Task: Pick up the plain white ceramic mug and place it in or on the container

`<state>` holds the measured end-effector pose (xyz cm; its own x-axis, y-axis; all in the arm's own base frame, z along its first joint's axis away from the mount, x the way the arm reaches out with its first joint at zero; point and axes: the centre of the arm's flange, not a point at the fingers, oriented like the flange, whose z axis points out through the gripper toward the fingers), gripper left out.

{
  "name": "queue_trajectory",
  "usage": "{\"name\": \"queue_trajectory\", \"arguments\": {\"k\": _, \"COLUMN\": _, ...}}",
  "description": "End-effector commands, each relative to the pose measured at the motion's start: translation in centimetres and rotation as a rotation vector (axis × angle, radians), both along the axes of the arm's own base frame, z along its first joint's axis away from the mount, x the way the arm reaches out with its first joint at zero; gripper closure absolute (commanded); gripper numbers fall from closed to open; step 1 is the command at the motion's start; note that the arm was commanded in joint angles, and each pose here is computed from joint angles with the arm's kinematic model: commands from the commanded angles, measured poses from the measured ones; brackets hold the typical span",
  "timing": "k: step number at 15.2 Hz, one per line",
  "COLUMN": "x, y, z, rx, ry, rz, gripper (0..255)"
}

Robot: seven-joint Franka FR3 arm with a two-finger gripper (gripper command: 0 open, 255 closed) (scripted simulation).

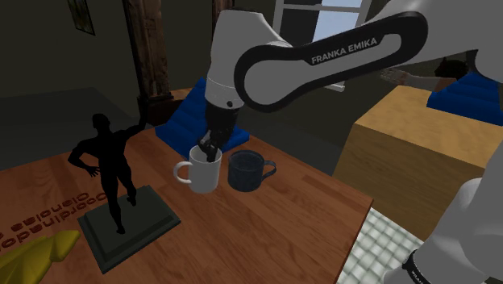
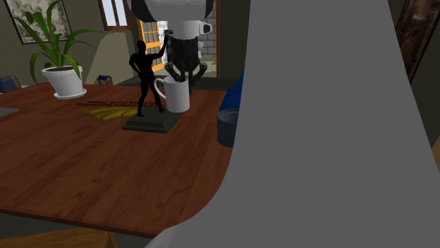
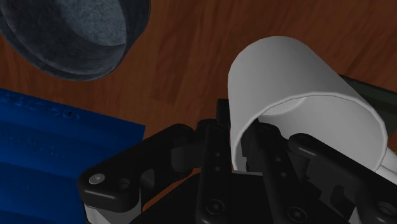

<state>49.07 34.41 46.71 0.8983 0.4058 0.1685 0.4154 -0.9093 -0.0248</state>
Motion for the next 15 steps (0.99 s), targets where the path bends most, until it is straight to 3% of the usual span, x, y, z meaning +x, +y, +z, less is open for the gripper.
{"name": "queue_trajectory", "arguments": {"k": 1, "x": 0.1, "y": 0.0, "z": 1.2, "rx": 0.000, "ry": 0.000, "rz": 0.000, "gripper": 255}}
{"name": "queue_trajectory", "arguments": {"k": 9, "x": 0.1, "y": 0.0, "z": 5.1, "rx": 0.000, "ry": 0.000, "rz": 0.000, "gripper": 255}}
{"name": "queue_trajectory", "arguments": {"k": 15, "x": 1.7, "y": -7.7, "z": 6.2, "rx": 0.000, "ry": 0.000, "rz": 0.000, "gripper": 255}}
